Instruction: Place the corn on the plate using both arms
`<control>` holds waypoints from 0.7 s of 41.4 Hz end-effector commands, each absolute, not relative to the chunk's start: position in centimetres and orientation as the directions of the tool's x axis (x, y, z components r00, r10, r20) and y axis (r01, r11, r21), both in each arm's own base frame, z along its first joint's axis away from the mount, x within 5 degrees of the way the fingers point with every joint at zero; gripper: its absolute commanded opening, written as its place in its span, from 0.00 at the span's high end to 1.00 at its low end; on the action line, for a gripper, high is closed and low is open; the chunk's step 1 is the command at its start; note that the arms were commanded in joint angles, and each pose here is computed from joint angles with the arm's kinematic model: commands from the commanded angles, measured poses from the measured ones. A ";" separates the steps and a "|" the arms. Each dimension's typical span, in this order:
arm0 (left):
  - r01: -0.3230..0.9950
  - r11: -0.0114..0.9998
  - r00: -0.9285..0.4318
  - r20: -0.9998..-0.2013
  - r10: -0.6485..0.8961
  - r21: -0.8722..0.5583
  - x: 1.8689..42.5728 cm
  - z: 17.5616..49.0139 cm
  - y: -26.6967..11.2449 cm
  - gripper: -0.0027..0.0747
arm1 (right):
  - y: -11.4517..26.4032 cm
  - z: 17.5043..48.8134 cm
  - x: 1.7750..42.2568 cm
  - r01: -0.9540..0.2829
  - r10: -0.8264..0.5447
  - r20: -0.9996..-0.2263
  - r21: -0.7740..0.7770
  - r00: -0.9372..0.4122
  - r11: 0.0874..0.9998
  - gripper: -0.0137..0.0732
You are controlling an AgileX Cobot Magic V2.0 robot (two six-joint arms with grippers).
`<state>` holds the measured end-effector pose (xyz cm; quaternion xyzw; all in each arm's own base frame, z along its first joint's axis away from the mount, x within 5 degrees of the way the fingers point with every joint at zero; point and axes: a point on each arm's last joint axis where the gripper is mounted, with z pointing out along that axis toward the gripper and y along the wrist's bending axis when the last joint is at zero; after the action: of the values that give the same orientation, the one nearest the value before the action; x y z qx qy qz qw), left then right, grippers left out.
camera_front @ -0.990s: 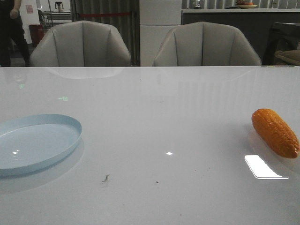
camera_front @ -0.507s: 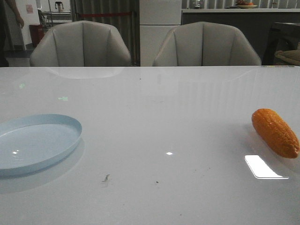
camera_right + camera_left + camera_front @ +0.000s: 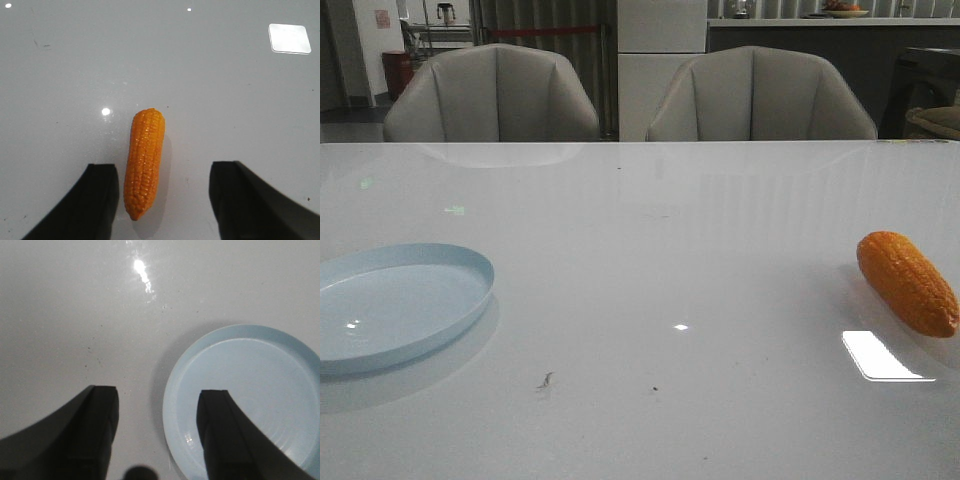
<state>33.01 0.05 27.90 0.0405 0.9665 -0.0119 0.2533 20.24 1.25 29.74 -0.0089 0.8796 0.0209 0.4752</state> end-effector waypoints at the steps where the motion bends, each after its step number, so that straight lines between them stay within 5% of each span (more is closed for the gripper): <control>1: 0.078 0.997 -0.867 -0.496 0.058 -0.021 34.2 27.9 -0.2 0.42 | 1.3 31.6 20.6 -0.042 0.007 -0.891 0.029 -0.455 0.999 0.26; 14: 0.075 0.996 -0.960 -0.273 0.061 -0.044 36.0 21.3 -0.3 0.42 | 1.3 31.6 20.6 -0.042 0.007 -0.891 0.029 -0.455 0.999 0.26; 29: 0.070 0.996 -0.979 -0.193 0.059 -0.054 36.8 17.8 -0.3 0.42 | 1.3 31.6 20.6 -0.041 0.007 -0.889 0.029 -0.457 0.999 0.26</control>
<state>36.17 0.03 16.01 0.0367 0.9972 -0.0262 0.0590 20.22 1.24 29.70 -0.0089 0.8807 0.0207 0.4731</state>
